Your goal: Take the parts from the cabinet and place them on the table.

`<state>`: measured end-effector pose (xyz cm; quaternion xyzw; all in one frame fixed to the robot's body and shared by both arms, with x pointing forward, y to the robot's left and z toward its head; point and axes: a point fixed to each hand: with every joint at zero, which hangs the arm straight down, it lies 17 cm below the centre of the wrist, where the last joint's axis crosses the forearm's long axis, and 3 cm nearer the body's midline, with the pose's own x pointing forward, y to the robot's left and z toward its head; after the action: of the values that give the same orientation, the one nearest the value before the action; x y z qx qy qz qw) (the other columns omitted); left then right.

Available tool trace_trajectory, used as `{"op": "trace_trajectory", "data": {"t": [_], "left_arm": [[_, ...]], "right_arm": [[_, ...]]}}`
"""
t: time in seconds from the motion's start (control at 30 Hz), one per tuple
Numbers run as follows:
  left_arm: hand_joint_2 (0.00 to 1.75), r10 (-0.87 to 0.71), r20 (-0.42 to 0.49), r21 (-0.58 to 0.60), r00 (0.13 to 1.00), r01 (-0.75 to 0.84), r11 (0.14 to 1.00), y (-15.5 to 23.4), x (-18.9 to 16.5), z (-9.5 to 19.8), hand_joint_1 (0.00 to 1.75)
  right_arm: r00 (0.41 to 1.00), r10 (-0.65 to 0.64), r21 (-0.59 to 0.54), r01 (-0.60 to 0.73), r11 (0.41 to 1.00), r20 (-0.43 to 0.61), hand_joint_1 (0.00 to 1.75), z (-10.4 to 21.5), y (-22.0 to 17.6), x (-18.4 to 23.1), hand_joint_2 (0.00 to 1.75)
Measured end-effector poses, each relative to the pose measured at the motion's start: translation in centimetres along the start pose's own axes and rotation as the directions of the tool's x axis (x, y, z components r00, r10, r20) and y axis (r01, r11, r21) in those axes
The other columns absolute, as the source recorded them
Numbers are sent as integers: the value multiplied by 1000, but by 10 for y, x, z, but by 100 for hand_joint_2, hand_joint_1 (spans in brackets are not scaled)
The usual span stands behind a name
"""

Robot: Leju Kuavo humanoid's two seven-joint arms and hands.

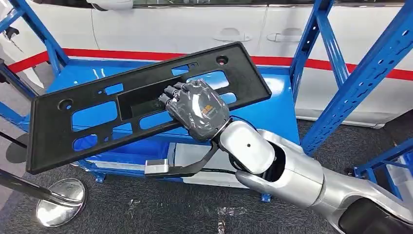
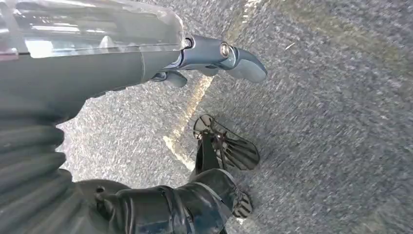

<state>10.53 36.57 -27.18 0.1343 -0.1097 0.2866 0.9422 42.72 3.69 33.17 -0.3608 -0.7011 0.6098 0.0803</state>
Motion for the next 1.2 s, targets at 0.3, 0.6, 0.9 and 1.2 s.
{"op": "trace_trajectory", "data": {"t": [0.3, 0.6, 0.9, 1.2], "left_arm": [[175, 0, 6, 3, 1000, 0, 1000, 2, 4, -1, 0], [175, 1, 6, 0, 1000, -1, 1000, 0, 5, 0, 0], [175, -2, -3, 1, 1000, 2, 1000, 1, 1, 0, 0], [175, -1, 1, -2, 1000, 1, 1000, -1, 4, 0, 0]], "right_arm": [[1000, 2, -1, -2, 1000, -1, 175, 0, -1, -1, 175], [1000, 4, 0, -4, 1000, -3, 175, 0, 0, -2, 175], [1000, 6, 1, -6, 1000, -3, 175, 0, 0, -3, 175], [1000, 6, -2, -6, 1000, -4, 175, 0, -1, -4, 175]]}}
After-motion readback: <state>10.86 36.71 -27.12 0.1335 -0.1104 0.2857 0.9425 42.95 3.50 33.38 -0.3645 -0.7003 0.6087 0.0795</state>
